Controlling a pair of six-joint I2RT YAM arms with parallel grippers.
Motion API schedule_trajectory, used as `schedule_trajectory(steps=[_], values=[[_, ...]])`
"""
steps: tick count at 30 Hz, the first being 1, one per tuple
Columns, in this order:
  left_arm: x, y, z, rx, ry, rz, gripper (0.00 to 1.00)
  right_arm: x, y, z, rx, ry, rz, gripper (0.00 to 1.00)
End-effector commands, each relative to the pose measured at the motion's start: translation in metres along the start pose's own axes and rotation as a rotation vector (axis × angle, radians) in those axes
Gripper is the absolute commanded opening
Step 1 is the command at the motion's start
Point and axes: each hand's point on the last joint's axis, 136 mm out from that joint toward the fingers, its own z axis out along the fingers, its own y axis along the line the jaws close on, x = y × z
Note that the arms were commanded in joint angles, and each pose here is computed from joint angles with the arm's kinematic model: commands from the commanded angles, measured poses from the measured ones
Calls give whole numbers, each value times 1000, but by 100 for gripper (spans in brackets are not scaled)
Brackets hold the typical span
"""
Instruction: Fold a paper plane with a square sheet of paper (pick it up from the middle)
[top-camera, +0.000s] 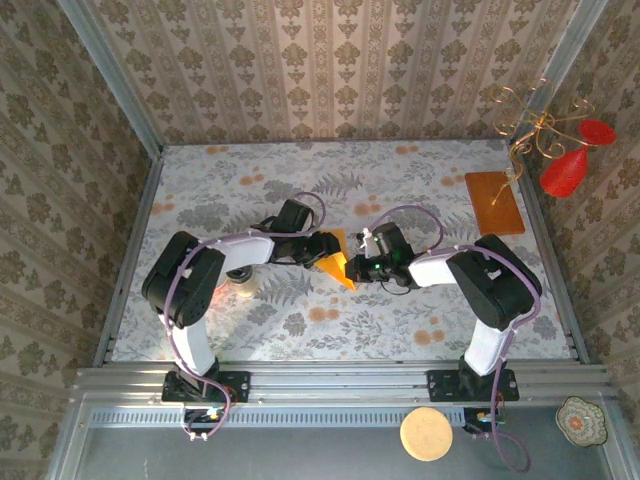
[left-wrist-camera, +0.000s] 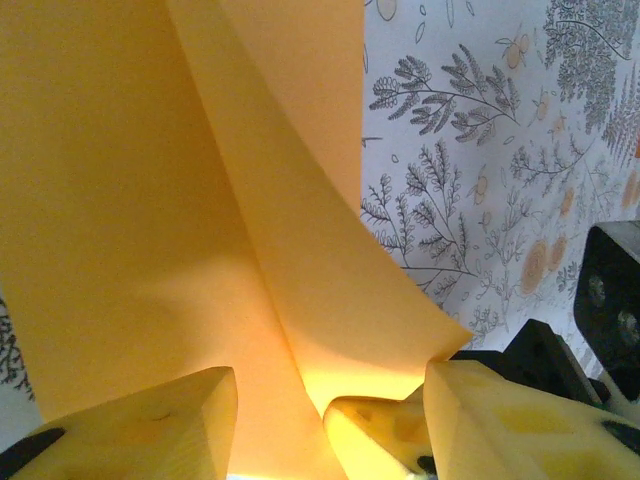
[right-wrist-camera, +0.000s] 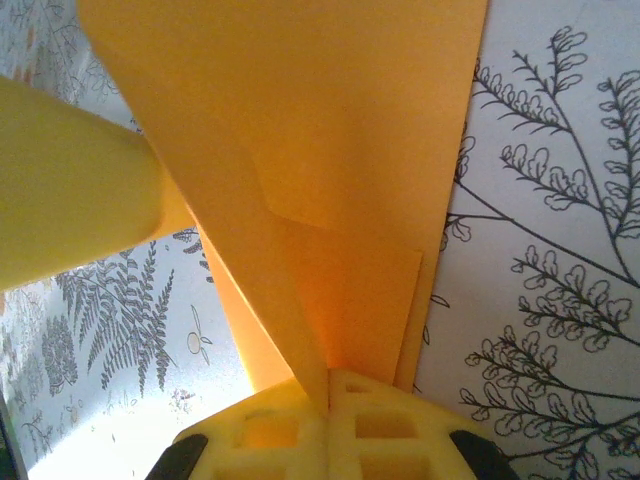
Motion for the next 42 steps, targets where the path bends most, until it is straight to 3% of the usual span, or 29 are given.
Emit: schedule_trajectory(steps=[1, 11, 24, 42], values=[[4, 10, 7, -54, 26, 14, 55, 10, -9, 3, 10, 25, 32, 6], [6, 21, 11, -142, 45, 4, 56, 10, -10, 2, 10, 22, 36, 7], [19, 60, 12, -393, 111, -29, 55, 2, 5, -21, -34, -7, 71, 23], [27, 74, 14, -469, 141, -55, 55, 22, 8, -14, -68, 90, 96, 26]])
